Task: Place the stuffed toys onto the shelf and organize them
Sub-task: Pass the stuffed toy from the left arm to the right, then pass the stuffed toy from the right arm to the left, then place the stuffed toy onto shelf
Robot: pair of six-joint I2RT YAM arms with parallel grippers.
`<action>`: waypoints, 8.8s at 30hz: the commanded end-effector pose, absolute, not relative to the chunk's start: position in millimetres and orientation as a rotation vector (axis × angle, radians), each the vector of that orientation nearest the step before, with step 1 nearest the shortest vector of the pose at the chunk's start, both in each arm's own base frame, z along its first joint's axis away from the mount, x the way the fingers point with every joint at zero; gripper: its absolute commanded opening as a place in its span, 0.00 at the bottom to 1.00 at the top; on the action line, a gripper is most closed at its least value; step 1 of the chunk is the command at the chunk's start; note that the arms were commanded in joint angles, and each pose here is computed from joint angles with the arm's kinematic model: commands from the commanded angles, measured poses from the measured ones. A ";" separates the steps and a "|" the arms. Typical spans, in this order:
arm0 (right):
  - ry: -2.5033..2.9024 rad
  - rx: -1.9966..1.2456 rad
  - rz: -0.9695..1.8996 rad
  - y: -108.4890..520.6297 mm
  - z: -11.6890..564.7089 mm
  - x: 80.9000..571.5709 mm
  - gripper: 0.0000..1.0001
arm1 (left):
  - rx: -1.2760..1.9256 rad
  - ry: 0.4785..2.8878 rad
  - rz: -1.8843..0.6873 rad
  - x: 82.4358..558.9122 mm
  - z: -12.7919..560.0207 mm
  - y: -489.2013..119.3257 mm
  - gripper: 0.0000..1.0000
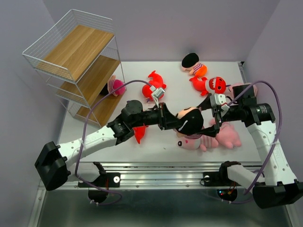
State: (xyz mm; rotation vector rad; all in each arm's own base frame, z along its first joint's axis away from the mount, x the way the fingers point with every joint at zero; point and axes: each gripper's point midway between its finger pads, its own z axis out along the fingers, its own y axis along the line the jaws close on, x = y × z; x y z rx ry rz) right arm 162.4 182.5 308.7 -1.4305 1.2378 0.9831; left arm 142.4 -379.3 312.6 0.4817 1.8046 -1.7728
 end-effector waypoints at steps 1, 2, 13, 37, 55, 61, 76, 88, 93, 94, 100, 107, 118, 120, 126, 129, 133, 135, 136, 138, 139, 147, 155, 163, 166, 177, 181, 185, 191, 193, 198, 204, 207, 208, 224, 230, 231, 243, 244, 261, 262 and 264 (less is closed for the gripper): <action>1.183 -1.348 1.136 192.7 338.6 156.5 0.98 | 0.519 1.675 -1.848 137.4 349.1 -379.0 0.02; 1.184 -1.346 1.132 192.8 340.0 158.1 0.97 | 0.517 1.674 -1.845 137.7 349.0 -378.8 0.03; 1.263 -1.291 1.263 193.9 337.0 151.0 0.02 | 0.452 1.638 -1.763 158.3 356.4 -373.6 0.39; 1.982 -0.477 0.838 157.7 332.9 318.6 0.00 | 0.501 1.578 -0.842 192.9 354.2 -375.1 0.84; 2.159 -0.451 0.932 164.3 301.1 310.0 0.01 | 0.901 1.251 -0.390 202.9 335.2 -426.3 0.86; 2.150 -0.461 0.939 167.5 305.1 308.5 0.01 | 0.949 1.241 -0.369 204.8 324.4 -440.2 0.86; 2.158 -0.501 0.933 173.7 301.1 301.6 0.01 | 1.020 1.224 -0.189 225.2 309.1 -460.3 0.80; 2.139 -0.543 0.940 174.2 298.1 293.9 0.01 | 1.049 1.344 -0.094 235.0 280.5 -453.2 0.05; 2.128 -0.566 0.975 177.3 298.2 288.3 0.06 | 0.997 1.377 -0.126 234.9 278.7 -444.7 0.00; 2.112 -0.598 0.969 177.4 298.6 288.1 0.09 | 0.981 1.381 -0.140 233.6 282.1 -441.5 0.00; 2.066 -0.628 0.970 179.1 308.2 287.3 0.70 | 0.870 1.429 -0.240 224.7 284.3 -416.6 0.00; 2.012 -0.639 0.947 179.1 323.6 290.2 1.00 | 0.692 1.520 -0.294 219.3 278.0 -372.6 0.00; 2.008 -0.651 0.925 178.0 304.2 295.2 1.00 | 0.342 1.573 -0.277 223.0 294.5 -295.7 0.00; 2.005 -0.665 0.917 178.0 295.1 297.8 1.00 | 0.279 1.580 -0.219 229.8 297.0 -280.5 0.00; 1.996 -0.731 0.939 180.7 267.8 294.2 1.00 | 0.158 1.604 -0.095 253.0 294.7 -241.9 0.00; 1.989 -0.774 0.965 183.0 255.4 289.6 1.00 | 0.131 1.610 -0.062 267.2 292.7 -226.2 0.00; 1.980 -0.814 0.991 185.1 243.6 285.0 1.00 | 0.132 1.609 -0.016 285.2 287.3 -211.9 0.00; 1.979 -0.826 0.996 185.6 239.3 284.5 1.00 | 0.146 1.612 0.010 290.6 282.4 -208.1 0.00; 1.981 -0.831 1.006 186.1 236.7 282.7 1.00 | 0.161 1.614 0.031 294.5 280.1 -206.7 0.00; 1.976 -0.842 1.011 186.6 234.0 282.2 1.00 | 0.165 1.620 0.058 302.2 276.3 -200.9 0.00; 1.978 -0.845 1.023 187.4 231.7 280.6 1.00 | 0.167 1.623 0.065 305.9 274.1 -199.9 0.00; 1.866 -0.991 1.221 199.6 221.9 247.4 1.00 | 0.169 1.645 0.114 330.6 263.2 -181.0 0.00; 1.856 -1.012 1.220 198.5 214.2 241.2 1.00 | 0.149 1.717 0.078 346.0 228.7 -177.0 0.00; 1.852 -1.024 1.219 197.5 209.4 236.2 1.00 | 0.135 1.764 -0.104 342.0 211.7 -201.7 0.00; 1.846 -1.028 1.215 197.5 209.8 236.5 1.00 | 0.113 1.772 -0.204 339.3 211.9 -214.4 0.00; 1.834 -1.033 1.198 196.8 213.7 235.6 1.00 | 0.050 1.752 -0.535 328.9 218.6 -265.6 0.00; 1.830 -1.035 1.186 196.3 215.6 236.2 1.00 | 0.035 1.748 -0.617 321.5 216.0 -289.0 0.00; 1.825 -1.036 1.172 195.5 217.8 235.8 1.00 | 0.014 1.716 -0.632 317.4 226.8 -304.0 0.00; 1.826 -1.035 1.172 195.2 217.1 234.1 1.00 | 0.003 1.612 -0.607 314.0 276.6 -298.0 0.00; 1.826 -1.036 1.174 195.3 216.9 234.1 1.00 | -0.010 1.568 -0.590 313.3 300.4 -287.8 0.00; 1.823 -1.038 1.186 196.3 216.7 234.6 1.00 | -0.014 1.531 -0.489 310.6 326.0 -261.0 0.00; 1.821 -1.038 1.194 196.8 217.6 234.4 1.00 | 0.030 1.554 -0.329 315.1 314.2 -227.9 0.00; 1.820 -1.039 1.193 196.7 217.0 234.1 1.00 | 0.027 1.562 -0.249 320.4 303.4 -208.6 0.00; 1.823 -1.038 1.195 196.7 216.0 233.7 1.00 | 0.026 1.555 -0.241 322.0 303.1 -204.8 0.00; 1.833 -1.039 1.207 197.2 210.6 235.3 1.00 | -0.032 1.576 0.011 369.6 253.1 -127.8 0.00; 1.836 -1.043 1.208 197.0 207.3 235.0 1.00 | -0.057 1.592 0.086 382.4 235.8 -104.6 0.00; 1.835 -1.044 1.210 197.1 206.9 234.8 1.00 | -0.054 1.594 0.091 383.9 234.0 -102.4 0.00; 1.835 -1.055 1.221 197.5 201.2 234.3 1.00 | 0.025 1.593 0.200 403.6 217.7 -80.2 0.00; 1.838 -1.055 1.223 197.5 200.0 234.4 1.00 | 0.037 1.594 0.204 404.3 215.2 -80.5 0.00; 1.849 -1.055 1.247 196.2 188.9 235.1 1.00 | 0.134 1.614 0.259 411.3 191.5 -76.7 0.00; 1.851 -1.055 1.248 196.1 187.7 234.9 1.00 | 0.130 1.616 0.262 411.3 190.6 -75.5 0.00; 1.847 -1.057 1.250 196.3 188.3 234.3 1.00 | 0.128 1.619 0.267 410.8 187.8 -74.6 0.00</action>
